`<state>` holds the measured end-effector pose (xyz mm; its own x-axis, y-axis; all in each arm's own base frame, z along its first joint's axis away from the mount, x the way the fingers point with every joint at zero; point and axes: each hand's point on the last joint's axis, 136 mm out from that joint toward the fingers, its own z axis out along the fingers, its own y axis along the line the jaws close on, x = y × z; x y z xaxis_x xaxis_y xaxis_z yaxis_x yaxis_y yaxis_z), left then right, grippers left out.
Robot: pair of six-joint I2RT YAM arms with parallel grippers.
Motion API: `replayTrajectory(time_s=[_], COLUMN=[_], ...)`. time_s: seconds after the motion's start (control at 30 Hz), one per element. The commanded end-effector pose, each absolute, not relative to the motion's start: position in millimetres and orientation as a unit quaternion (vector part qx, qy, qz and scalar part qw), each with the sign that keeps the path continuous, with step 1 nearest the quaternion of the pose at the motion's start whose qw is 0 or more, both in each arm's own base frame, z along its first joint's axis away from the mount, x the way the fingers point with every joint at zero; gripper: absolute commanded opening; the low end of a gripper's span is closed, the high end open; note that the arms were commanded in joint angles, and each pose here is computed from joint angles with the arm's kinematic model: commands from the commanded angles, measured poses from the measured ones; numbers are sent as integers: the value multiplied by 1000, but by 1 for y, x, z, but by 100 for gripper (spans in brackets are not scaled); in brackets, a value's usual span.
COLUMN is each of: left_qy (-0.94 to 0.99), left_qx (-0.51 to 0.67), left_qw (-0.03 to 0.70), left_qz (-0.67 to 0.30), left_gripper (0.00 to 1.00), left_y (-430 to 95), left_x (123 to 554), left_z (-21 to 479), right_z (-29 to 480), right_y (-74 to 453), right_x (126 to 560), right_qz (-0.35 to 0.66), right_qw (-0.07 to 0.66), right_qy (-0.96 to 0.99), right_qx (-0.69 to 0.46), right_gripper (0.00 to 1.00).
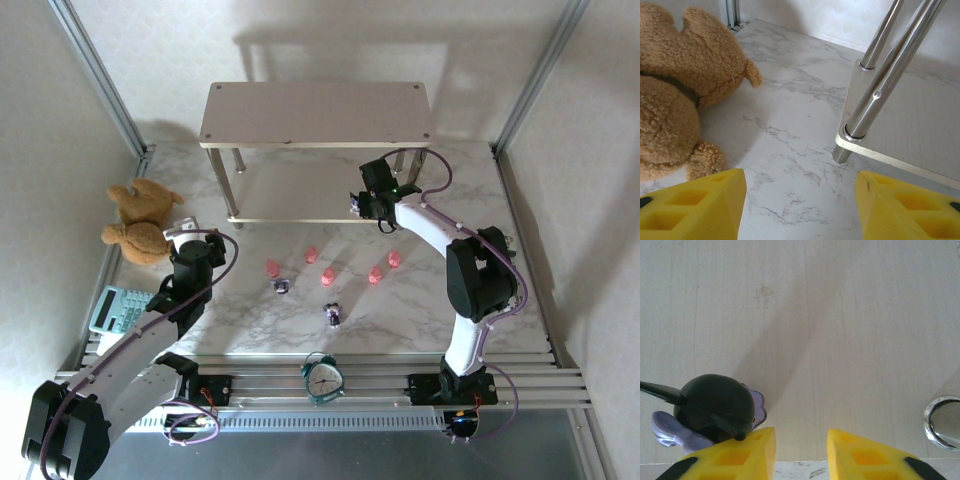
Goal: Place and organize the plastic toys onto the shelf
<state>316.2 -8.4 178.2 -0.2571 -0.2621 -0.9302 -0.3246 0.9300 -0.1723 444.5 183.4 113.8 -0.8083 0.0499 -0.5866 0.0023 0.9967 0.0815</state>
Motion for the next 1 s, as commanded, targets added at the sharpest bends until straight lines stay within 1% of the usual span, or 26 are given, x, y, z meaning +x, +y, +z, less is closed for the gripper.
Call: replayTrajectory(time_s=[0.0,0.83,0.97], left_qy=[791,791,791], left_qx=[-189,-187,-187], left_qw=[582,582,582], left_qz=[34,34,34], left_gripper=[60,60,60], left_y=[-4,-5,-5], left_x=[316,318,318], left_z=[179,181,182], right_z=[120,122,124], right_y=[177,171,170], right_x=[458,466,466], right_qz=[30,24,22], right_qw=[325,331,334], right_qy=[945,943,942], right_qx=[23,27,26], right_gripper=[32,33,35])
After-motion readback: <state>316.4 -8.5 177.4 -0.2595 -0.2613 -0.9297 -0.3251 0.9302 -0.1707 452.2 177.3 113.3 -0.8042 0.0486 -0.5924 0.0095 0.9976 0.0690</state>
